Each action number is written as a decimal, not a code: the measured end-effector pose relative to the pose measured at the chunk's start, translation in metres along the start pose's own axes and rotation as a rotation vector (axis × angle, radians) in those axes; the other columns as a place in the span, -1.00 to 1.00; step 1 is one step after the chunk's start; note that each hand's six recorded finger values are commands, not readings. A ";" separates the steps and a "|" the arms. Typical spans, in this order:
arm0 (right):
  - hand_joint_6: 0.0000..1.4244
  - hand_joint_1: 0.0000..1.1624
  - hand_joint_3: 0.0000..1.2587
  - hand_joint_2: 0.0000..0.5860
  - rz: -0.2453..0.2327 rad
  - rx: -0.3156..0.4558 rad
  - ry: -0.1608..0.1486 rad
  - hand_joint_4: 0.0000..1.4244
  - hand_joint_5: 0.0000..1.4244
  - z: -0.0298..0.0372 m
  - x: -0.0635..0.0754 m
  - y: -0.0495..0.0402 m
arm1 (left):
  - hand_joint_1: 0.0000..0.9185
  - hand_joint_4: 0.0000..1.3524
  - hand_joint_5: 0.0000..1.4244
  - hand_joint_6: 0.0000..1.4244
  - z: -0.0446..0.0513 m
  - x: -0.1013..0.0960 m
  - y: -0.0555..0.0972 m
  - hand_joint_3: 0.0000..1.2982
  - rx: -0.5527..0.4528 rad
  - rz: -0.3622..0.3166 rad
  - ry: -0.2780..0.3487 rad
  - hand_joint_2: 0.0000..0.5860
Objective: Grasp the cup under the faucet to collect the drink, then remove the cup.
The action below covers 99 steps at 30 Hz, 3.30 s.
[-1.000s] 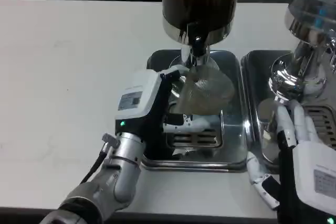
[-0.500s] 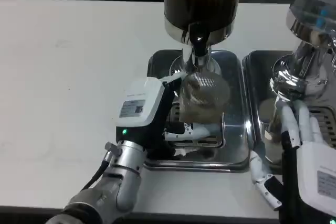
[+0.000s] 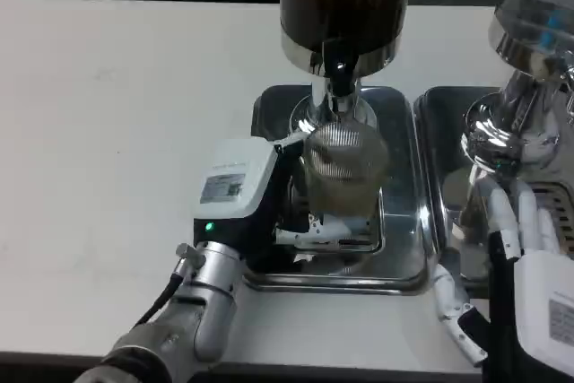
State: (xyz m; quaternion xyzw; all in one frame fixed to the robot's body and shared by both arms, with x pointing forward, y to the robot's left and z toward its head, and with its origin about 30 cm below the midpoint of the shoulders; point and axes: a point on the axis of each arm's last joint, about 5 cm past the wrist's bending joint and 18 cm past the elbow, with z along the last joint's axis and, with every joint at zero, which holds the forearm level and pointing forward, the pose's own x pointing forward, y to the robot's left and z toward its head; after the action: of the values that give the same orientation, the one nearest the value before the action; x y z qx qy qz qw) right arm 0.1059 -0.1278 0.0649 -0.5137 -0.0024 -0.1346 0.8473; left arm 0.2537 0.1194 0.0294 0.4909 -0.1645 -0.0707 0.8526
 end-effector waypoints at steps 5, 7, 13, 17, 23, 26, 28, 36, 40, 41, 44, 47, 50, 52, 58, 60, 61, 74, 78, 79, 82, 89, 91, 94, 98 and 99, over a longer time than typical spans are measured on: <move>-0.67 -0.56 -0.87 0.75 -0.007 0.001 0.003 -1.00 -0.93 -0.0005 0.002 -0.0006 | -0.27 -0.29 -0.02 0.04 -0.0014 -0.001 0.001 -0.37 -0.023 0.001 0.005 -0.93; -0.67 -0.56 -0.87 0.75 -0.013 0.003 -0.003 -1.00 -0.93 0.0003 0.004 -0.0009 | -0.47 -0.40 -0.16 -0.13 -0.0018 -0.002 0.001 -0.47 -0.047 0.010 0.009 -0.90; -0.67 -0.56 -0.88 0.75 -0.016 0.014 -0.010 -1.00 -0.94 -0.0007 0.009 -0.0011 | -0.97 -0.66 -0.31 -0.37 -0.0090 -0.009 0.007 -0.66 -0.141 0.081 0.057 -0.97; -0.67 -0.56 -0.89 0.71 0.002 0.021 -0.015 -1.00 -0.96 -0.0020 0.013 0.0003 | -1.00 -0.82 -0.46 -0.57 -0.0130 -0.006 0.014 -0.76 -0.187 0.130 0.082 -0.96; -0.70 -0.57 -0.94 0.69 0.012 0.018 -0.031 -1.00 -0.98 -0.0064 0.018 -0.0009 | -1.00 -0.98 -0.68 -0.90 -0.0184 -0.014 0.022 -0.97 -0.289 0.213 0.079 -0.94; -0.71 -0.57 -0.94 0.69 0.035 0.017 -0.028 -1.00 -0.98 -0.0094 0.020 0.0007 | -1.00 -1.00 -0.73 -0.97 -0.0221 -0.022 0.024 -1.00 -0.298 0.213 0.076 -0.95; -0.71 -0.57 -0.94 0.69 0.056 0.017 -0.039 -1.00 -0.98 -0.0101 0.023 0.0022 | -1.00 -1.00 -0.76 -0.98 -0.0249 -0.024 0.026 -1.00 -0.298 0.193 0.078 -0.95; -0.72 -0.58 -0.94 0.69 0.073 0.029 -0.105 -1.00 -0.99 -0.0051 0.033 0.0044 | -1.00 -1.00 -0.89 -1.00 -0.0233 -0.024 0.033 -1.00 -0.373 0.148 0.014 -0.98; -0.72 -0.57 -0.99 0.64 0.081 0.033 -0.101 -1.00 -0.99 -0.0056 0.033 0.0054 | -1.00 -1.00 -1.00 -1.00 -0.0261 -0.025 0.048 -1.00 -0.439 0.173 -0.051 -0.95; -0.72 -0.57 -1.00 0.63 0.085 0.041 -0.101 -1.00 -0.99 -0.0054 0.032 0.0058 | -1.00 -1.00 -1.00 -1.00 -0.0275 -0.025 0.053 -1.00 -0.459 0.170 -0.070 -0.94; -0.74 -0.47 -1.00 0.53 0.102 0.065 -0.104 -1.00 -1.00 -0.0058 0.030 0.0080 | -1.00 -1.00 -1.00 -1.00 -0.0275 -0.025 0.070 -1.00 -0.526 0.177 -0.155 -0.90; -0.81 -0.41 -1.00 0.43 0.108 0.096 -0.119 -1.00 -1.00 -0.0053 0.030 0.0081 | -1.00 -1.00 -1.00 -1.00 -0.0250 -0.024 0.084 -0.99 -0.579 0.171 -0.230 -0.86; -0.85 -0.36 -1.00 0.30 0.117 0.116 -0.126 -1.00 -1.00 -0.0056 0.031 0.0076 | -1.00 -1.00 -1.00 -1.00 -0.0202 -0.020 0.102 -1.00 -0.633 0.156 -0.327 -0.84; -0.86 -0.35 -1.00 0.29 0.125 0.121 -0.132 -1.00 -1.00 -0.0058 0.033 0.0073 | -1.00 -1.00 -1.00 -1.00 -0.0175 -0.017 0.112 -1.00 -0.657 0.131 -0.372 -0.83; -0.86 -0.34 -1.00 0.28 0.136 0.139 -0.141 -1.00 -1.00 -0.0054 0.034 0.0067 | -1.00 -1.00 -1.00 -1.00 -0.0086 -0.009 0.131 -1.00 -0.702 0.016 -0.438 -0.82; -0.86 -0.33 -1.00 0.28 0.135 0.141 -0.145 -1.00 -1.00 -0.0052 0.035 0.0066 | -1.00 -1.00 -1.00 -1.00 -0.0075 -0.007 0.133 -1.00 -0.695 -0.013 -0.446 -0.82; -0.86 -0.33 -1.00 0.28 0.135 0.141 -0.146 -1.00 -1.00 -0.0053 0.035 0.0065 | -1.00 -1.00 -1.00 -1.00 -0.0069 -0.005 0.134 -1.00 -0.688 -0.028 -0.451 -0.82; -0.86 -0.32 -1.00 0.28 0.129 0.145 -0.142 -1.00 -1.00 -0.0051 0.035 0.0061 | -1.00 -1.00 -0.97 -1.00 0.0047 0.028 0.130 -1.00 -0.688 -0.151 -0.509 -0.80; -0.86 -0.33 -1.00 0.30 0.122 0.149 -0.133 -1.00 -1.00 -0.0051 0.035 0.0060 | -1.00 -1.00 -0.91 -0.99 0.0063 0.030 0.127 -0.99 -0.625 -0.196 -0.515 -0.80; -0.86 -0.33 -1.00 0.30 0.120 0.150 -0.131 -1.00 -1.00 -0.0053 0.035 0.0058 | -1.00 -1.00 -0.90 -0.98 0.0071 0.030 0.127 -0.97 -0.610 -0.206 -0.521 -0.80; -0.86 -0.34 -1.00 0.30 0.118 0.151 -0.126 -1.00 -1.00 -0.0056 0.035 0.0058 | -1.00 -1.00 -0.87 -0.96 0.0083 0.030 0.127 -0.95 -0.593 -0.210 -0.534 -0.77; -0.86 -0.34 -1.00 0.31 0.118 0.152 -0.124 -1.00 -1.00 -0.0055 0.035 0.0059 | -1.00 -1.00 -0.85 -0.93 0.0123 0.027 0.126 -0.93 -0.593 -0.203 -0.561 -0.76; -0.86 -0.34 -1.00 0.31 0.117 0.152 -0.124 -1.00 -1.00 -0.0057 0.035 0.0058 | -1.00 -1.00 -0.84 -0.93 0.0126 0.026 0.126 -0.91 -0.590 -0.205 -0.563 -0.75; -0.86 -0.35 -1.00 0.31 0.118 0.153 -0.122 -1.00 -1.00 -0.0060 0.036 0.0054 | -1.00 -1.00 -0.83 -0.92 0.0153 0.025 0.127 -0.90 -0.574 -0.207 -0.581 -0.76; -0.85 -0.35 -1.00 0.32 0.127 0.164 -0.113 -1.00 -1.00 -0.0070 0.037 0.0054 | -1.00 -1.00 -0.82 -0.91 0.0182 0.024 0.125 -0.89 -0.531 -0.221 -0.596 -0.75; -0.85 -0.34 -1.00 0.32 0.132 0.165 -0.111 -1.00 -1.00 -0.0073 0.038 0.0055 | -1.00 -1.00 -0.82 -0.91 0.0190 0.024 0.124 -0.89 -0.514 -0.222 -0.601 -0.75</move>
State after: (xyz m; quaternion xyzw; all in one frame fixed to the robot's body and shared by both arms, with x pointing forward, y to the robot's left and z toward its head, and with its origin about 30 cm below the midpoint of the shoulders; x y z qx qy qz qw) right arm 0.1426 -0.1402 0.0621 -0.4480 -0.0266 -0.0489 0.8923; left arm 0.2641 0.1602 0.1497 0.2344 -0.3290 -0.3413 0.8487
